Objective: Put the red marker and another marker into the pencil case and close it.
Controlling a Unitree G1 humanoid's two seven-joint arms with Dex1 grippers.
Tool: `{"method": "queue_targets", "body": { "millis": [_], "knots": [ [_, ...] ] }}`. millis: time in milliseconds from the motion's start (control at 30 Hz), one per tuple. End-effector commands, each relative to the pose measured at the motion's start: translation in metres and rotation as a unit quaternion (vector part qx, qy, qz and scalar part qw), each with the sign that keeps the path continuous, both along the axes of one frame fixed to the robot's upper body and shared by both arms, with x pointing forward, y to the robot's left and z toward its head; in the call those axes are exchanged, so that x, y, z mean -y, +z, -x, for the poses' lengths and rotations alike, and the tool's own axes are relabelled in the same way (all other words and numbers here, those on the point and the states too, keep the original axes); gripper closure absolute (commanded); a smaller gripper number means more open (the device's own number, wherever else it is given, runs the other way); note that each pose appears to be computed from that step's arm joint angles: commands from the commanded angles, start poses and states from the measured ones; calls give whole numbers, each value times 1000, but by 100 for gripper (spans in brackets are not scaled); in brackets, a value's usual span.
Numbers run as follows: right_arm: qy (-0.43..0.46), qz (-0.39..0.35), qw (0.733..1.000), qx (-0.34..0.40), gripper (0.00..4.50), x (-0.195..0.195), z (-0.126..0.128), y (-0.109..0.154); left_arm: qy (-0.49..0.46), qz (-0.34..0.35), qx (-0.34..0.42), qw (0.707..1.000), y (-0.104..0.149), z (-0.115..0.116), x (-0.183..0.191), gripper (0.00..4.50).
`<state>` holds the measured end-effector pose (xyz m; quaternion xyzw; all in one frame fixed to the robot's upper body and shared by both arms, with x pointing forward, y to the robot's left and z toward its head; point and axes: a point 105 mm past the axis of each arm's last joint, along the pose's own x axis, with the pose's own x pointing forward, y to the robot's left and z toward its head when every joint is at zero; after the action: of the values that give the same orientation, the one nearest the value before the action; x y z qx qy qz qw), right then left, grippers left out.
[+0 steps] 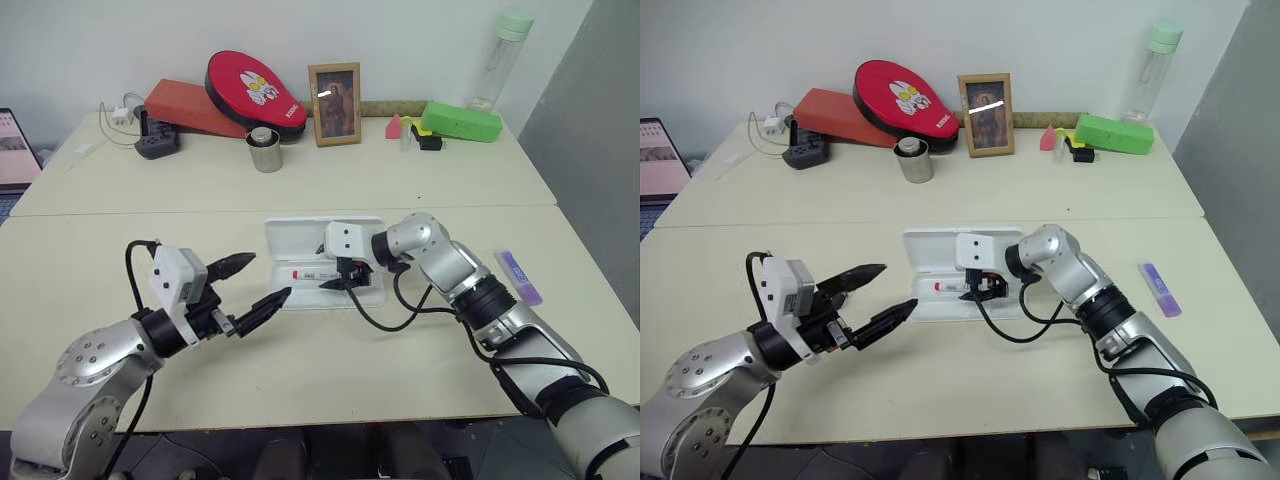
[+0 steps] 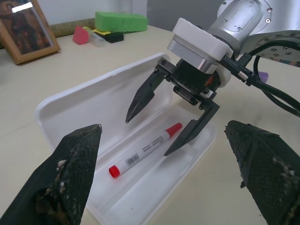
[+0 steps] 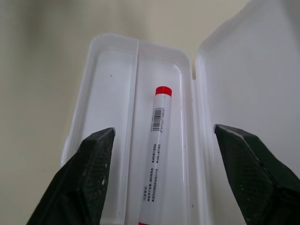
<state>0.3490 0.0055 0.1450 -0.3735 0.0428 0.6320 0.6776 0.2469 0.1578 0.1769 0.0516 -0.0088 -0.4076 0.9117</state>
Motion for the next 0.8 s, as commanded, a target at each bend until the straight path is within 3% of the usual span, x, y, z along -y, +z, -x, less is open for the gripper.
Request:
{"method": "queue_targets", "body": {
  "millis": [33,167,300,400,467,633,800],
  "knots": [
    [0,-70,997,-16,7,17,17,33,-46,11,12,999,9,-3,20,0],
    [-48,-155,984,-70,7,68,52,54,-125,23,-1,992,7,-6,52,0],
    [-227,-175,956,-64,7,130,37,51,-186,37,7,982,10,-12,83,0],
    [-447,-157,880,-43,7,213,14,29,-244,56,14,968,13,-18,115,0],
    [-526,-143,837,-44,7,247,12,18,-264,50,17,963,10,-21,127,0],
    [-618,-133,772,-64,7,285,19,-2,-291,52,36,955,12,-28,147,0],
    [-649,-124,746,-85,7,299,29,-20,-314,54,51,946,16,-31,161,0]
  ]
}}
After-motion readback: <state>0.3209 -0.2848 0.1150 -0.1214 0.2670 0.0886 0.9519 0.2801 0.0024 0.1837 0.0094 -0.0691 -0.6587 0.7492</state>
